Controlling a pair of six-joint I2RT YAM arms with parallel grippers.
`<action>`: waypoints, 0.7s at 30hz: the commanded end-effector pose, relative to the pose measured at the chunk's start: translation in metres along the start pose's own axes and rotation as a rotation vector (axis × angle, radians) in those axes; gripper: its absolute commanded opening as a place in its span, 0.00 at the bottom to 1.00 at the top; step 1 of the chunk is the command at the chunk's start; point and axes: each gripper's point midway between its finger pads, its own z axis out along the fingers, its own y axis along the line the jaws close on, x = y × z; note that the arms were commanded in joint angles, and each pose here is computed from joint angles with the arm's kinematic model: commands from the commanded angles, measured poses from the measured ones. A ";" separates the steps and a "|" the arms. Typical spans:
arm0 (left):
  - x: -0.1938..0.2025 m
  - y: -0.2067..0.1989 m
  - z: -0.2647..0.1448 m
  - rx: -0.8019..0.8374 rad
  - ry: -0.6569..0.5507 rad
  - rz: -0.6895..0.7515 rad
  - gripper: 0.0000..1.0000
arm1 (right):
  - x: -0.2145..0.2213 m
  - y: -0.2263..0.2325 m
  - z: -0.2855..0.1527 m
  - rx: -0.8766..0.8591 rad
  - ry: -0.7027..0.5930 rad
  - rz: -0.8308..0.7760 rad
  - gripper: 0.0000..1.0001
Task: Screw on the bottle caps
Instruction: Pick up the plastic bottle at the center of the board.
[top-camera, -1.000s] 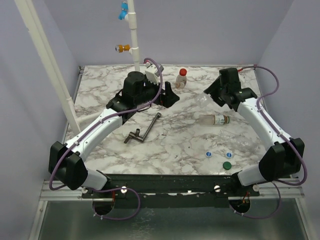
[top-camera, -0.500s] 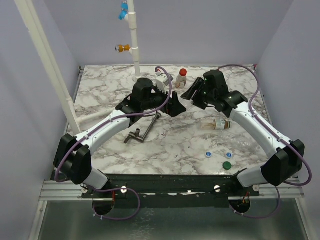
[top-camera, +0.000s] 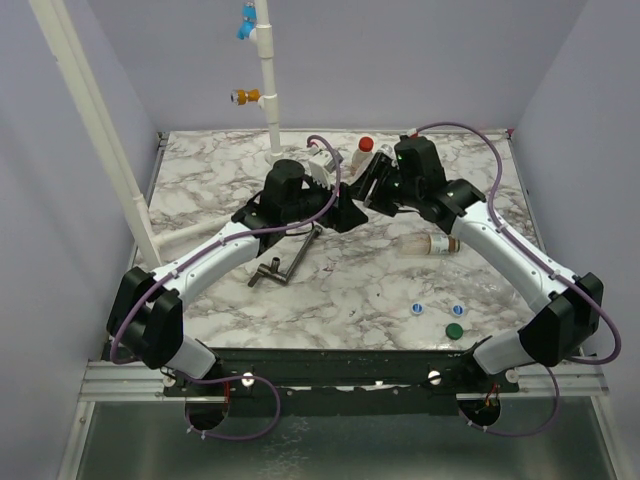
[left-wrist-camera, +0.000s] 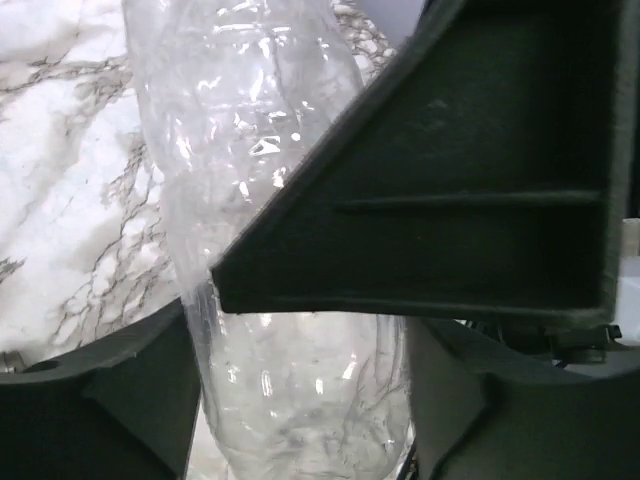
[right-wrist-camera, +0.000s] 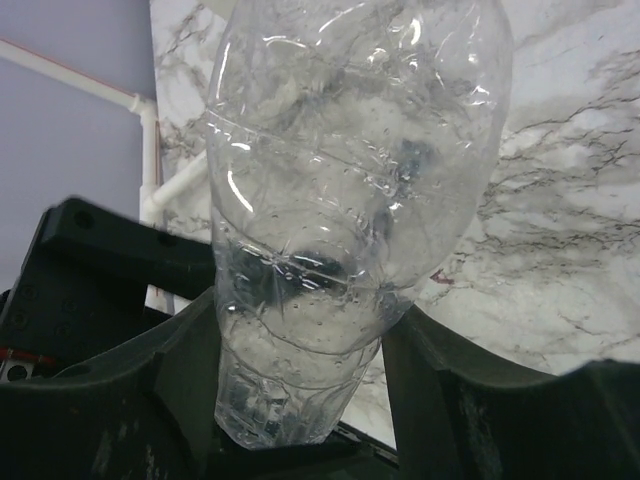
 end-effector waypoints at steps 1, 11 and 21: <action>-0.012 -0.004 -0.004 -0.004 -0.069 -0.014 0.55 | -0.003 0.015 -0.003 -0.057 -0.003 -0.051 0.46; -0.005 -0.005 -0.013 -0.009 -0.097 -0.023 0.17 | -0.032 0.007 -0.019 0.005 -0.121 -0.107 0.94; 0.005 -0.009 -0.032 -0.014 -0.111 0.015 0.17 | -0.076 -0.002 -0.033 -0.045 -0.156 -0.117 0.99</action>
